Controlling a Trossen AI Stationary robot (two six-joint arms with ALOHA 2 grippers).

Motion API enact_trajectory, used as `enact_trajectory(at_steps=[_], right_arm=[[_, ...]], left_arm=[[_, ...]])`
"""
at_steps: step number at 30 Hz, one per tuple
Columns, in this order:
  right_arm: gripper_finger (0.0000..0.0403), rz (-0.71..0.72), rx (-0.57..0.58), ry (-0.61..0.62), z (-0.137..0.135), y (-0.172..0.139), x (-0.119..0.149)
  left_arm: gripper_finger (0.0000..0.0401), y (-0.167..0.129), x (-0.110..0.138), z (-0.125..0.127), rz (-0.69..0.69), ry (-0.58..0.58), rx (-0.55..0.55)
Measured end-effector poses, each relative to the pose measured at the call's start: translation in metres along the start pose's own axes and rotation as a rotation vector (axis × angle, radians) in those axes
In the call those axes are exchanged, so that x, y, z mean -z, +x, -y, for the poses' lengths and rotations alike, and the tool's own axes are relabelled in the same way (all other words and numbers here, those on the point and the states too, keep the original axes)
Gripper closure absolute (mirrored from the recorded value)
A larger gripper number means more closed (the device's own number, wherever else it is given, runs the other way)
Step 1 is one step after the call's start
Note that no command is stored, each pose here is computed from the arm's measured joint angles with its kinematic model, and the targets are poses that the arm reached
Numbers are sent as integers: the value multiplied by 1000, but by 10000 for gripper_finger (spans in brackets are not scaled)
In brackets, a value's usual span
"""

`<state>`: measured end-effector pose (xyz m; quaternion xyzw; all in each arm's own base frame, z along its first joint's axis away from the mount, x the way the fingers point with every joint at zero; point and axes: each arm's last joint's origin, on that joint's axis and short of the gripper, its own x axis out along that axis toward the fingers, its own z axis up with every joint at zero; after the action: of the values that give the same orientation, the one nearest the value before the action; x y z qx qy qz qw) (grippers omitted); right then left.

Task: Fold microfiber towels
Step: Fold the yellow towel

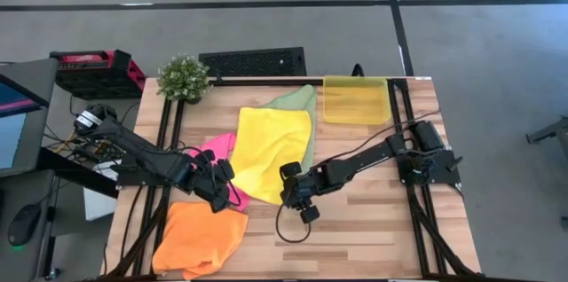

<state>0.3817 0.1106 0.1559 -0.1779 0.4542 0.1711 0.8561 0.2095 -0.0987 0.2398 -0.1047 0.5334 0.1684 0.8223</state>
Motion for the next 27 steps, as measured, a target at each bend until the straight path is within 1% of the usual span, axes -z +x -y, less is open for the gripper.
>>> enact_trajectory(at_steps=[4, 6, 8, 10, 13, 19, 23, 25, 27], right_arm=[[237, 8, -13, -4, -2, 0, -1], [236, 15, -24, -4, -3, 10, 0], [236, -26, -41, -6, -6, 18, 7], [237, -2, -54, -10, -6, 25, 6], [240, -20, -64, -23, -7, 32, 9], [252, -34, -62, -20, -6, 36, 12], [277, -41, -55, -20, -6, 36, 12], [301, -46, -47, -21, -6, 36, 12], [334, -46, -45, -15, -7, 36, 12]], left_arm=[[401, 0, 0, 0, 1, 1, 2], [401, 0, 0, 0, 1, 1, 1], [401, 0, 0, 0, 1, 1, 2], [401, 0, 0, 0, 1, 1, 3], [401, 0, 0, 0, 1, 1, 5], [401, 0, 0, 1, -2, 0, 8], [401, 0, 0, 1, -2, 0, 8], [401, 0, 0, 1, -2, 0, 8], [401, 0, 0, 1, -2, 0, 8]])
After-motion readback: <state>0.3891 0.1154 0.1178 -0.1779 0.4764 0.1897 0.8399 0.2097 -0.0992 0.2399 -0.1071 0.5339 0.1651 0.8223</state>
